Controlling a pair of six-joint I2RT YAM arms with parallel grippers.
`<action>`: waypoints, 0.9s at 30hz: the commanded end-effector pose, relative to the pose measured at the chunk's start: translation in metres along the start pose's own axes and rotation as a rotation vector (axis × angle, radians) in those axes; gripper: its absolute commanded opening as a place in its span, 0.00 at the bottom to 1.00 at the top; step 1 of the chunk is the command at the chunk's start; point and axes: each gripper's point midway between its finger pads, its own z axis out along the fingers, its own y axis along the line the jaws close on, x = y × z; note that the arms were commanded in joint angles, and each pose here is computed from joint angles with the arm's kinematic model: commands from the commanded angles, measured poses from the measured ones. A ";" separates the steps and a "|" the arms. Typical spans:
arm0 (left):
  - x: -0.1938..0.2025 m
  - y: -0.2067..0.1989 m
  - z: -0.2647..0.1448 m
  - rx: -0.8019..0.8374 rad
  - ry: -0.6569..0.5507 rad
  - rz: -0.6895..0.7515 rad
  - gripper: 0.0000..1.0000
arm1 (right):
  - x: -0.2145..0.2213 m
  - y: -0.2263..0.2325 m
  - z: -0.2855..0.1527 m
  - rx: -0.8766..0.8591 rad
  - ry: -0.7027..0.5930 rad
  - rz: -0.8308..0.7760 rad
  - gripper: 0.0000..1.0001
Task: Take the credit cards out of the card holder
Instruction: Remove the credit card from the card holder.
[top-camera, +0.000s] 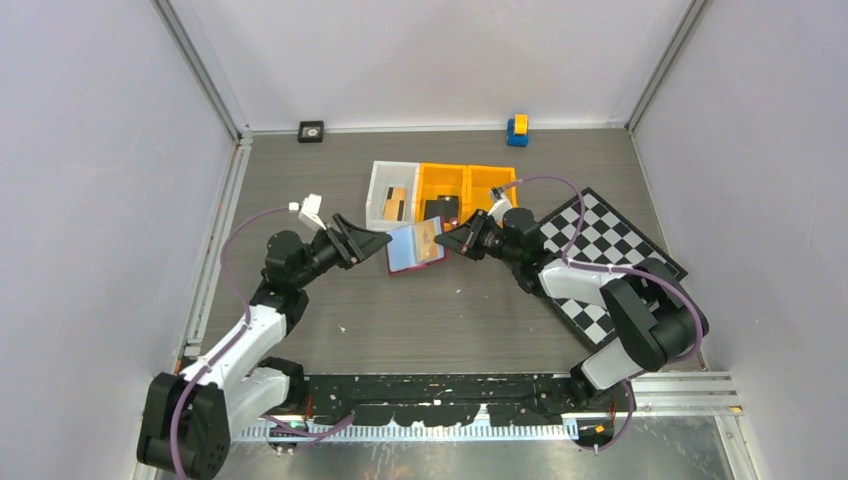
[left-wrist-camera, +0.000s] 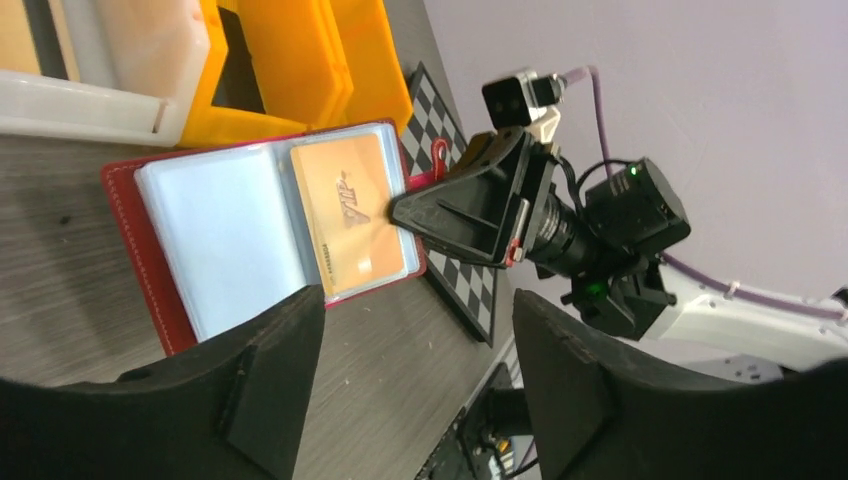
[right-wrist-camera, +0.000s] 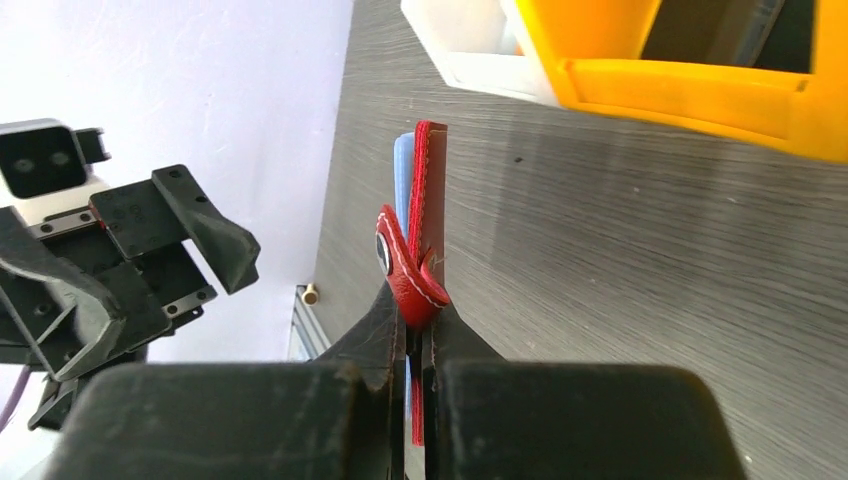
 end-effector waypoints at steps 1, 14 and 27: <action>-0.009 0.026 -0.009 -0.132 -0.093 0.000 0.83 | -0.027 0.013 -0.012 0.013 -0.124 -0.068 0.01; -0.009 0.028 -0.010 -0.125 -0.103 0.003 0.98 | -0.053 0.009 -0.048 0.120 -0.306 -0.127 0.01; -0.009 0.028 -0.011 -0.130 -0.105 0.004 0.97 | -0.077 -0.031 -0.069 0.451 -0.416 -0.006 0.00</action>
